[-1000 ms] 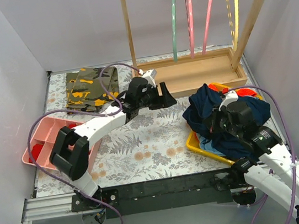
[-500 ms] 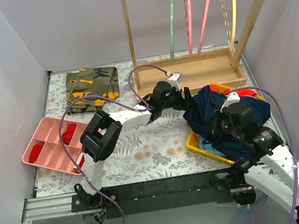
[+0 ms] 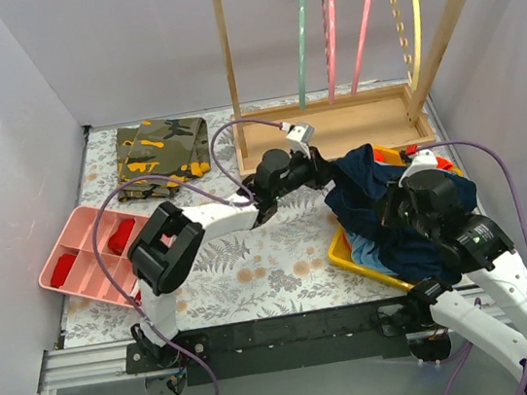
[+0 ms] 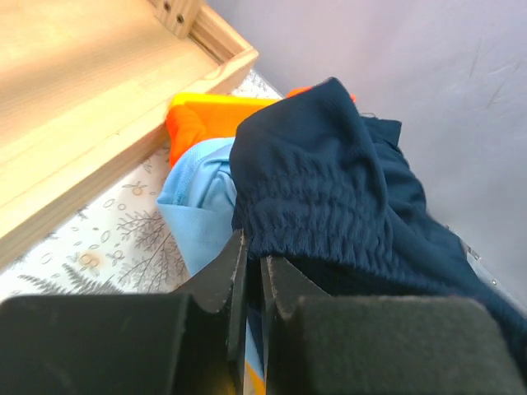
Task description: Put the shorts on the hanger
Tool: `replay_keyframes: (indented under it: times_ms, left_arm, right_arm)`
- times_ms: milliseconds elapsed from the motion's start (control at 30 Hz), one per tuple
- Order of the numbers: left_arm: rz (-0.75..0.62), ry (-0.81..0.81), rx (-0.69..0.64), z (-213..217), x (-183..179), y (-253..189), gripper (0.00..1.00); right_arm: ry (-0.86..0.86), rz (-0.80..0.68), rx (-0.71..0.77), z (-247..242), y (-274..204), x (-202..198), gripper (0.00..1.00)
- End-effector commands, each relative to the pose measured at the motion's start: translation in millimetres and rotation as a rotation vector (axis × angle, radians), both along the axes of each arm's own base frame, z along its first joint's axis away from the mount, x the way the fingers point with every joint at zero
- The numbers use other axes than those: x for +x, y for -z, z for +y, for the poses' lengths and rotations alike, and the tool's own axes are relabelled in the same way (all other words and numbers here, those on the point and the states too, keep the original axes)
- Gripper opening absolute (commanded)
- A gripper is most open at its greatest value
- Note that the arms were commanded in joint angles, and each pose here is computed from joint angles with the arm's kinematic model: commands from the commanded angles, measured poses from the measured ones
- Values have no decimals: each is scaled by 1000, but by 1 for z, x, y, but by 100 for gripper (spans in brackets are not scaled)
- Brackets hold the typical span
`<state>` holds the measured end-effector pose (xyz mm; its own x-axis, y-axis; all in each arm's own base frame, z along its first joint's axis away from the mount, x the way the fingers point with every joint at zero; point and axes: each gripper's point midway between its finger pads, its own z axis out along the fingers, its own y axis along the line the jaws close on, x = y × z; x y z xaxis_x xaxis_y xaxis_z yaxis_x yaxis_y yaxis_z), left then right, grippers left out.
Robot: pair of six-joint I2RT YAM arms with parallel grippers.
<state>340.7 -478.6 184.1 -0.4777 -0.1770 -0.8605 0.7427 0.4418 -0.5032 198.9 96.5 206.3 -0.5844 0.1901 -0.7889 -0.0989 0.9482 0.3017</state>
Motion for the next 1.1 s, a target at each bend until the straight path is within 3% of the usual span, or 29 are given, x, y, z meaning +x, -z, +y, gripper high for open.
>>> replay_keyframes:
  times_ms: [0, 167, 333, 533, 567, 733, 933, 1067]
  left_arm:
    - [-182, -75, -125, 40, -13, -103, 0]
    - [-229, -156, -121, 83, -30, -156, 0]
    - [-174, -216, -66, 118, -47, -169, 0]
    - [-49, -360, 36, 167, -59, -171, 0]
    - [-47, -378, 34, 174, -61, -181, 0]
    - [31, -500, 136, 210, -66, -184, 0]
    - [110, -558, 272, 229, -70, -195, 0]
    - [116, -595, 278, 241, -73, -214, 0]
  right_arm:
    - [66, -130, -4, -13, -56, 10, 3]
    - [95, -231, 18, -17, -109, 17, 8]
    - [78, -271, 46, -11, -129, 23, 16]
    - [-3, -260, 72, 12, -138, 34, 32]
    - [-22, -251, 75, 17, -138, 36, 41]
    - [-233, -155, 118, 62, -123, 37, 59]
    - [-335, -87, 151, 118, -100, 7, 63]
    - [-435, -75, 185, 172, -87, -29, 63]
